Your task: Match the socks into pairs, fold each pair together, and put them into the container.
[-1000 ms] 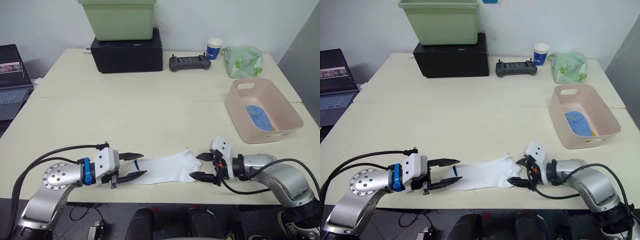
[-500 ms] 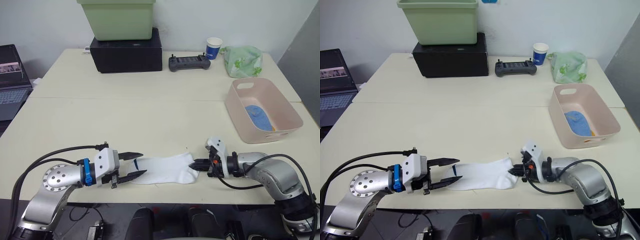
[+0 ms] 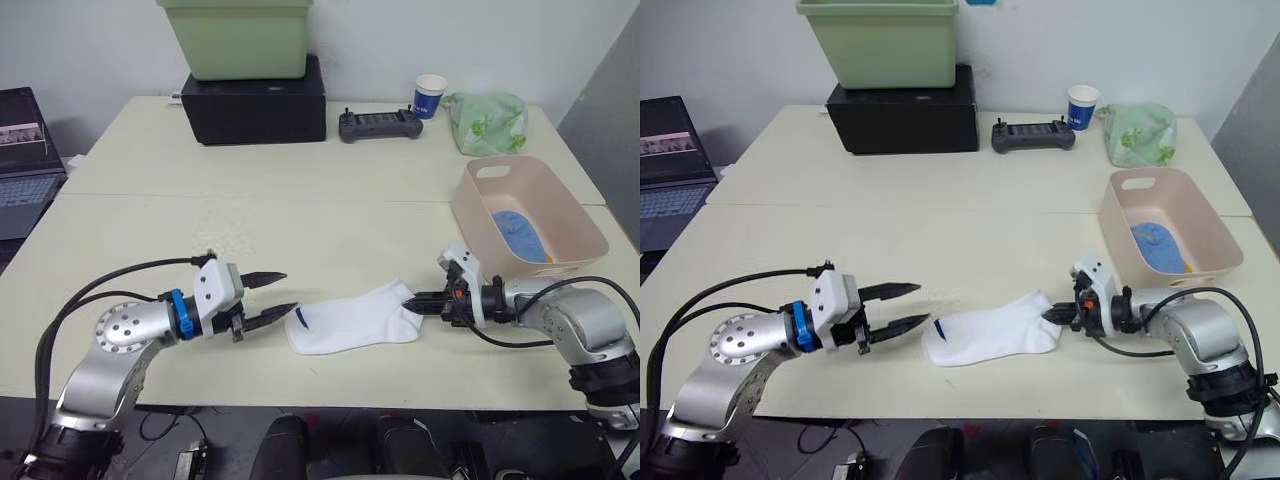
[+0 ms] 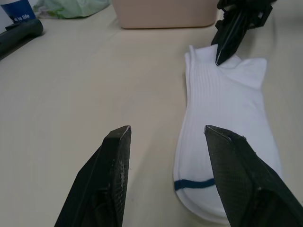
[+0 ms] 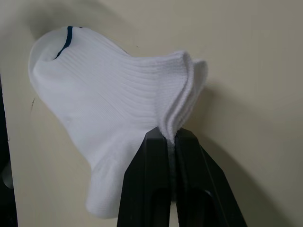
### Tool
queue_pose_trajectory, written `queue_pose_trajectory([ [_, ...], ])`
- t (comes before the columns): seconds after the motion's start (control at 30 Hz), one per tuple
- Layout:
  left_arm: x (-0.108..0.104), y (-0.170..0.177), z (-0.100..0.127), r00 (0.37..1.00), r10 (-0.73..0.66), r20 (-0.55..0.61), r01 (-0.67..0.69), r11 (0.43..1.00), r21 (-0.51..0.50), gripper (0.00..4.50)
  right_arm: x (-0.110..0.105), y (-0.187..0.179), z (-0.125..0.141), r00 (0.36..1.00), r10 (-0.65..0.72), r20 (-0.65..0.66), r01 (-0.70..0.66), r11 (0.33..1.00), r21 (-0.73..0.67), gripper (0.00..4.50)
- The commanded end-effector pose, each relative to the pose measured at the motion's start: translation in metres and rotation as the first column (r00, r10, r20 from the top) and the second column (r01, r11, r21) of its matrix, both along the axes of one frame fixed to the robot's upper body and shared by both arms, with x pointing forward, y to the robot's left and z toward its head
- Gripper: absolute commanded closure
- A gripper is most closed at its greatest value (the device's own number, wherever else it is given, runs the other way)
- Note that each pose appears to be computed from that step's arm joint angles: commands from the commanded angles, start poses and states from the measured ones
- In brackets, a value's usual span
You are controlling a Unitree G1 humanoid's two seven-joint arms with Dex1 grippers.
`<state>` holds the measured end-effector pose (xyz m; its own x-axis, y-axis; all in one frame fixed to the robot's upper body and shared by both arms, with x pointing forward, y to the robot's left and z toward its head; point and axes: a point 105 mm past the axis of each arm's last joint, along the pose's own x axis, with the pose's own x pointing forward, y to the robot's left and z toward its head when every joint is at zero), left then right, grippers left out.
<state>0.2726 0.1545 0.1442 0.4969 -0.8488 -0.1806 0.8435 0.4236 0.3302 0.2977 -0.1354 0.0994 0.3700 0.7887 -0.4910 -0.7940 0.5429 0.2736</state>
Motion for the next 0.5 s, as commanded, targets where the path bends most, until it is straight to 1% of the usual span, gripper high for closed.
queue_pose_trajectory([
  [0.03,0.009,-0.005,0.014,1.000,0.011,0.014,-0.010,0.998,-0.060,2.57,0.012,-0.005,0.017,0.997,-0.045,0.063,0.043,0.998,0.037,4.50],
  [0.13,0.010,-0.008,0.020,1.000,0.001,-0.015,-0.002,0.995,-0.100,3.53,0.011,-0.009,0.013,0.998,-0.049,0.049,0.048,0.999,0.027,4.50],
  [0.2,0.005,-0.012,0.018,0.998,-0.034,-0.046,0.030,0.996,-0.088,4.22,0.010,-0.013,0.009,0.998,-0.063,0.028,0.062,0.998,0.021,4.50],
  [0.23,0.004,-0.014,0.016,0.998,-0.044,-0.055,0.040,0.996,-0.078,4.46,0.009,-0.015,0.008,0.997,-0.073,0.020,0.073,0.997,0.023,4.50],
  [0.3,0.004,-0.013,0.012,0.998,-0.037,-0.059,0.033,0.998,-0.060,4.46,0.008,-0.019,0.007,0.995,-0.095,0.009,0.094,0.995,0.028,4.50],
  [0.37,0.008,-0.010,0.001,0.995,0.006,-0.104,-0.010,0.999,-0.039,4.46,0.007,-0.022,0.005,0.994,-0.111,0.008,0.111,0.994,0.025,4.50],
  [0.43,0.013,-0.007,-0.012,0.975,0.078,-0.208,-0.095,0.993,-0.073,4.46,0.005,-0.022,0.003,0.993,-0.115,0.004,0.115,0.993,0.029,4.50],
  [0.5,0.014,-0.009,-0.021,0.954,0.113,-0.276,-0.145,0.985,-0.098,4.46,0.003,-0.020,0.002,0.994,-0.111,0.003,0.111,0.993,0.030,4.50],
])
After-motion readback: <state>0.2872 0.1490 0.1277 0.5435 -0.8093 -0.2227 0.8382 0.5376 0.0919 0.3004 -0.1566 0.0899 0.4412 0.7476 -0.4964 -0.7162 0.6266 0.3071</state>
